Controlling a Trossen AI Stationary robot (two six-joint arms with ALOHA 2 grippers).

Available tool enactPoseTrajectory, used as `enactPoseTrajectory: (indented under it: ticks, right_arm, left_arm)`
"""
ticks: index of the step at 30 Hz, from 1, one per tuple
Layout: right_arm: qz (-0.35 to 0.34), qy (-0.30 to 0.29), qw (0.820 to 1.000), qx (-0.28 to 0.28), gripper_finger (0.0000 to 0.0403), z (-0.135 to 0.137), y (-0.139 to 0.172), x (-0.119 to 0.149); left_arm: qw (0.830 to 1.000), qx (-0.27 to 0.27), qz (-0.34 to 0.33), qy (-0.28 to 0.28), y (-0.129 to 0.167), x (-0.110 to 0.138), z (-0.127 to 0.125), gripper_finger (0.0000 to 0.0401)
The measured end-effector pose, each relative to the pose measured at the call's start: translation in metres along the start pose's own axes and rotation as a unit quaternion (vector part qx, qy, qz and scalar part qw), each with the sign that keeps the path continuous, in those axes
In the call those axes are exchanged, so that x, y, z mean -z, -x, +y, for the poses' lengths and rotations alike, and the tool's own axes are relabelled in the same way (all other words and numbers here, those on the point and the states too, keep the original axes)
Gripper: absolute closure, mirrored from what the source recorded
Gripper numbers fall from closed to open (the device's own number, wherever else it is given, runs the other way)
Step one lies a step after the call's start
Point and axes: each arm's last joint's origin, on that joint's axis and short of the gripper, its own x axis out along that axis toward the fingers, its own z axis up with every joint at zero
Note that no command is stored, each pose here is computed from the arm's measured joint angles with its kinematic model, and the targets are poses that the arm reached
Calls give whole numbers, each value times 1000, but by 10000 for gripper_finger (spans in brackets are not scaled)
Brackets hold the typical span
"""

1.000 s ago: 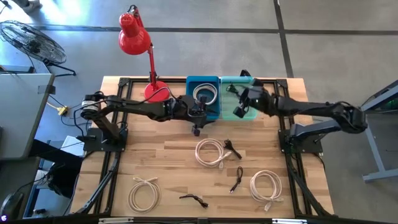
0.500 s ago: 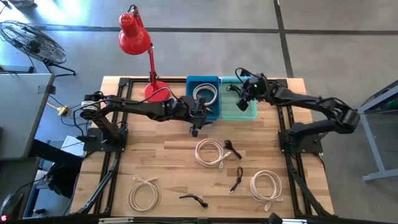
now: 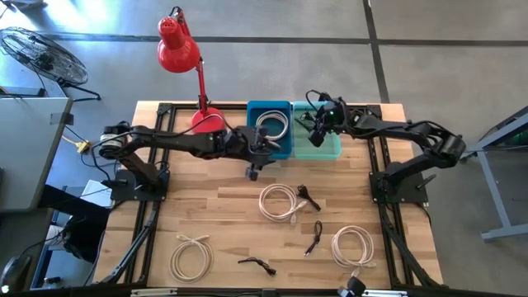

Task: Pick & Place USB Port
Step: Put the white charger cable into the blue bin

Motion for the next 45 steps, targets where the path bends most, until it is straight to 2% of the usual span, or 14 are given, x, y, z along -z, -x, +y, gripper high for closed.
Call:
enactPoseTrajectory:
  ticks: [7, 11, 14, 18, 23, 26, 29, 34, 36, 39, 41, 45]
  right_arm:
    - [-38, 5, 999, -9, 201, 2, 11, -9]
    - [-77, 31, 994, -73, 200, 12, 25, -17]
    - [-112, 57, 983, -137, 199, 21, 39, -23]
    - [-158, 84, 960, -217, 199, 37, 63, -29]
    - [-212, 130, 921, -300, 199, 57, 96, -34]
    - [-238, 160, 896, -339, 198, 70, 113, -33]
    - [-255, 180, 877, -365, 198, 82, 127, -32]
    - [-258, 200, 858, -397, 198, 99, 136, -28]
    - [-256, 203, 860, -393, 198, 104, 137, -27]
    - [-256, 210, 870, -366, 198, 110, 137, -25]
    - [-259, 220, 870, -356, 198, 112, 138, -24]
    - [-263, 233, 867, -353, 198, 117, 141, -23]
  left_arm:
    - [999, 19, 36, 9, 17, 1, 0, 215]
    - [997, 40, 65, 17, 27, 5, -2, 215]
    - [994, 60, 93, 19, 36, 8, -5, 215]
    - [987, 93, 131, 21, 50, 11, -12, 215]
    - [972, 174, 156, 17, 64, 13, -27, 215]
    - [958, 233, 167, 13, 69, 12, -41, 215]
    - [934, 303, 187, 33, 77, 10, -59, 215]
    - [892, 362, 257, 85, 93, 5, -89, 215]
    - [878, 378, 276, 100, 99, 1, -100, 215]
    - [870, 391, 276, 123, 104, -7, -119, 215]
    - [866, 390, 280, 141, 107, -12, -132, 215]
    - [866, 356, 295, 191, 115, -21, -156, 216]
